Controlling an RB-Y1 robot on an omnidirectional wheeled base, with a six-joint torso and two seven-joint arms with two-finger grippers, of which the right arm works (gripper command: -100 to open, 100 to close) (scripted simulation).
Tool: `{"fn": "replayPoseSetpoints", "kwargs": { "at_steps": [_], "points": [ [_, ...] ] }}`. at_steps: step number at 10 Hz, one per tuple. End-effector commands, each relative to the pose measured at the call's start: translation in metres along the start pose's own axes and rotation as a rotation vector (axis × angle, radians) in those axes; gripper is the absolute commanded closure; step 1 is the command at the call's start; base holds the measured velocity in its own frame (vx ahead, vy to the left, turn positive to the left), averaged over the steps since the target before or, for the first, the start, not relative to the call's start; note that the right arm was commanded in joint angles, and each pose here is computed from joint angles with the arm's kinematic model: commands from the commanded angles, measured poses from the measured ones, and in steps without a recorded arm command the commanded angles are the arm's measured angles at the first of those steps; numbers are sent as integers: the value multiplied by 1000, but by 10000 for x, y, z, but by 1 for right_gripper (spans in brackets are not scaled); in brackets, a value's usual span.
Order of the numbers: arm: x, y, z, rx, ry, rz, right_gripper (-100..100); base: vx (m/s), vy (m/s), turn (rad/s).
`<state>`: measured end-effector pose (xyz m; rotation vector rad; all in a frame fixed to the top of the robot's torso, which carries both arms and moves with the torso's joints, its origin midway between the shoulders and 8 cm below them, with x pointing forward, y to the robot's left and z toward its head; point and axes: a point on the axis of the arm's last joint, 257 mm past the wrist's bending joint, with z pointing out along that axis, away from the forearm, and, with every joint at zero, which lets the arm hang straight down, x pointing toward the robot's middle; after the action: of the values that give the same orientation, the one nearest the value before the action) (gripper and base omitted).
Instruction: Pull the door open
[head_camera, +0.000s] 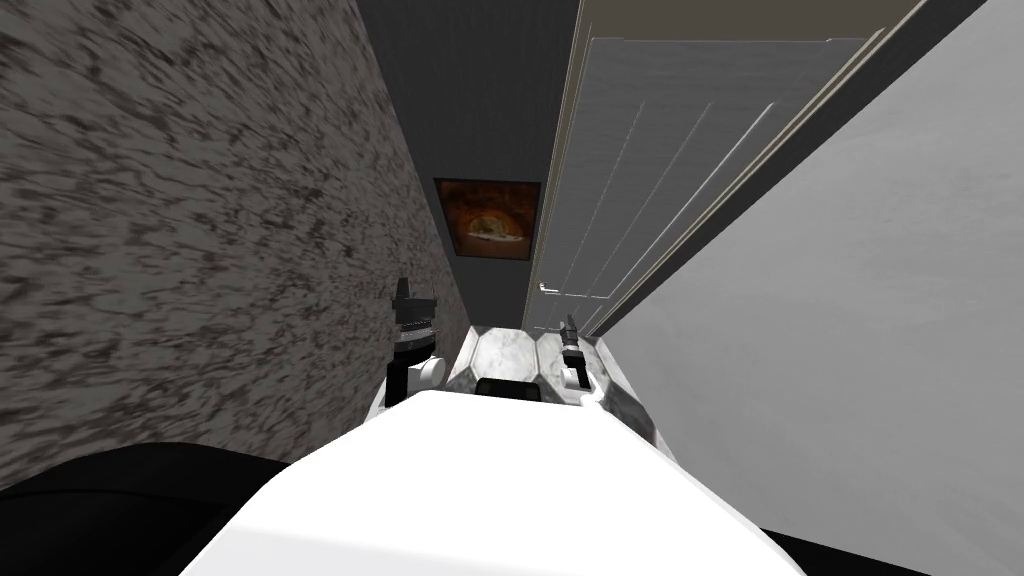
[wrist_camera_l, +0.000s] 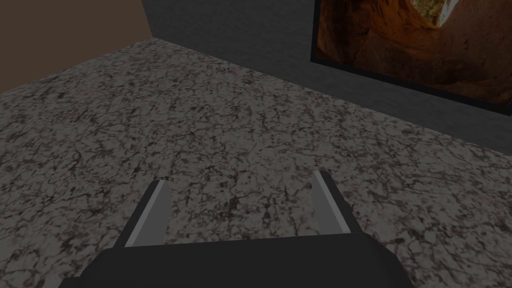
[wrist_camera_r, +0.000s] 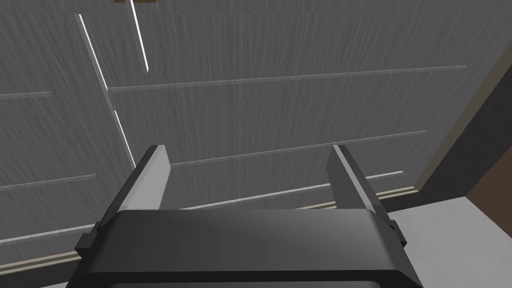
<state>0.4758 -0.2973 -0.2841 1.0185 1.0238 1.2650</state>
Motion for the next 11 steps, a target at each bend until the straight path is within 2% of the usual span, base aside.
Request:
{"fn": "replayPoseSetpoints", "kwargs": {
  "at_steps": [1,3,11],
  "points": [
    [-13,-100,-5,18,1,4,-100,60,3,20],
    [-28,-237,-12,44,2,9,-100,84,-4,28],
    [-86,-586,-48,117,1,20,-100,74,7,18]
  ]
}}
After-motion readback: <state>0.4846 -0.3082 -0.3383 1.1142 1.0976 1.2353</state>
